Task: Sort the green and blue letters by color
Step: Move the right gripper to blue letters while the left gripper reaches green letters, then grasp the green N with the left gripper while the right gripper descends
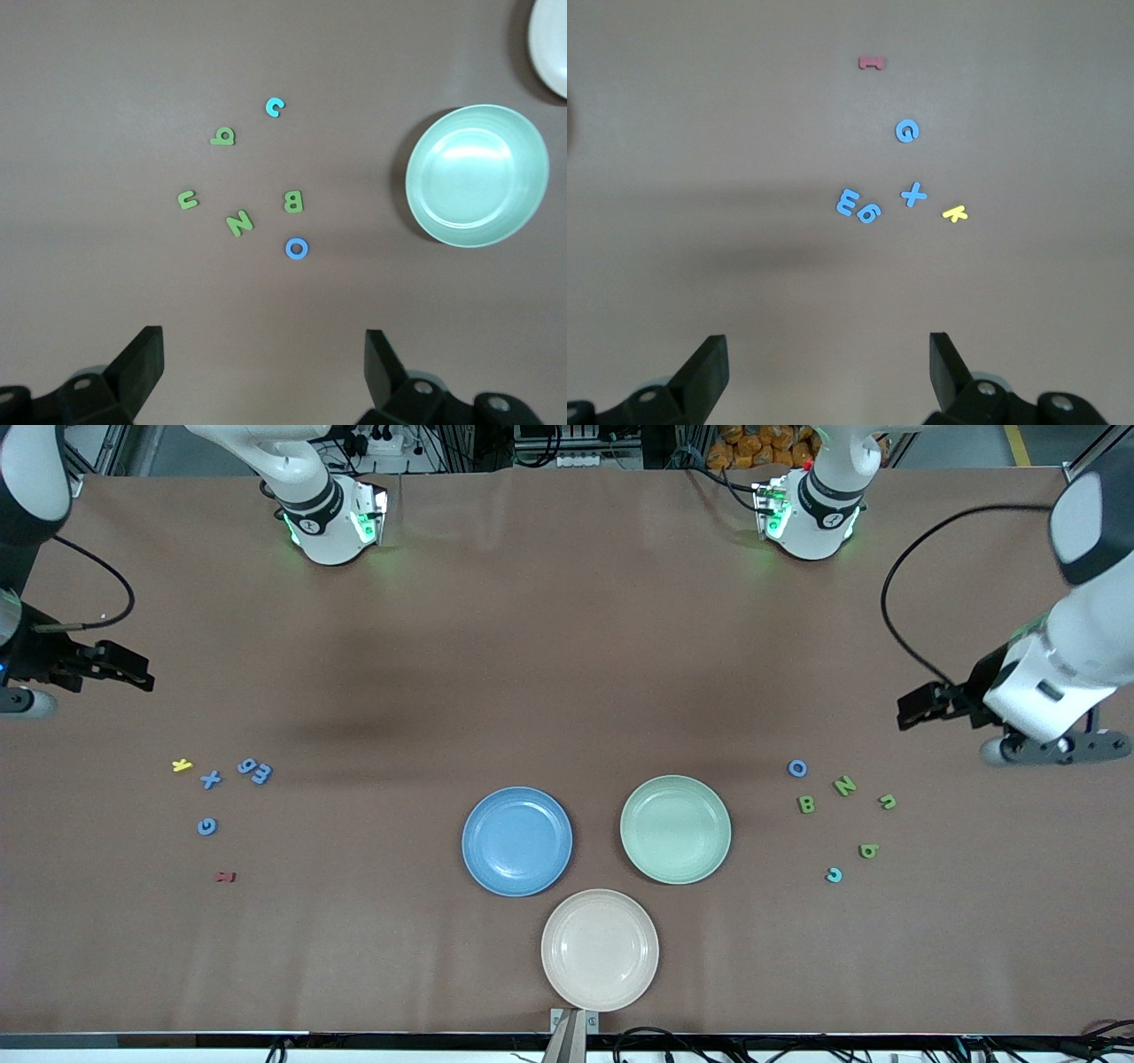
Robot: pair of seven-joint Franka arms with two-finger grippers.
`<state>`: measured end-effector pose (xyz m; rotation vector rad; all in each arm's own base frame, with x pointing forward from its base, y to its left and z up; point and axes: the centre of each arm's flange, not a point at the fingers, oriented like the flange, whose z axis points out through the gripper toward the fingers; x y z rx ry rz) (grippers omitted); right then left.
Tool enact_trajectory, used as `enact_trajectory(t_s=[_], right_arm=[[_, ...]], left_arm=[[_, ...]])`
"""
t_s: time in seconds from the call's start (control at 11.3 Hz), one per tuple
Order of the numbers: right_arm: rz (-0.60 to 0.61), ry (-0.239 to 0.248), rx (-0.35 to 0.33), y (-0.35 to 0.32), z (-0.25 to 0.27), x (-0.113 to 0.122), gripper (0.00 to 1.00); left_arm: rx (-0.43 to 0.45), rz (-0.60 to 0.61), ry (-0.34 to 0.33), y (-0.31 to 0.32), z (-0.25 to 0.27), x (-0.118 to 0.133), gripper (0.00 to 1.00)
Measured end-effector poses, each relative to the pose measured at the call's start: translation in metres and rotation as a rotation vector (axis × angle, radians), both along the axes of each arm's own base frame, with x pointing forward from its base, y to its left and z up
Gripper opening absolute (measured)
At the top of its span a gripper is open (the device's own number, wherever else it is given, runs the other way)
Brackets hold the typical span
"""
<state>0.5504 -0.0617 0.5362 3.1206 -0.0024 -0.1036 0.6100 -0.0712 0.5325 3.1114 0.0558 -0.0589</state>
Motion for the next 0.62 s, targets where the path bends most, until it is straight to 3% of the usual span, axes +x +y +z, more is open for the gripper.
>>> enact_trajectory(t_s=[0.35,0.62], right_arm=[[-0.012,-0.009,-0.001,-0.012,-0.073,-0.002,1.00],[0.054,-0.022,-0.005,-0.047,-0.134,0.014,1.00]], left_arm=[[0.001,0.028,0.039,0.018,-0.101,0.027,1.00],[-0.009,0.033,-0.012,0.019,-0.177,0.034,1.00]])
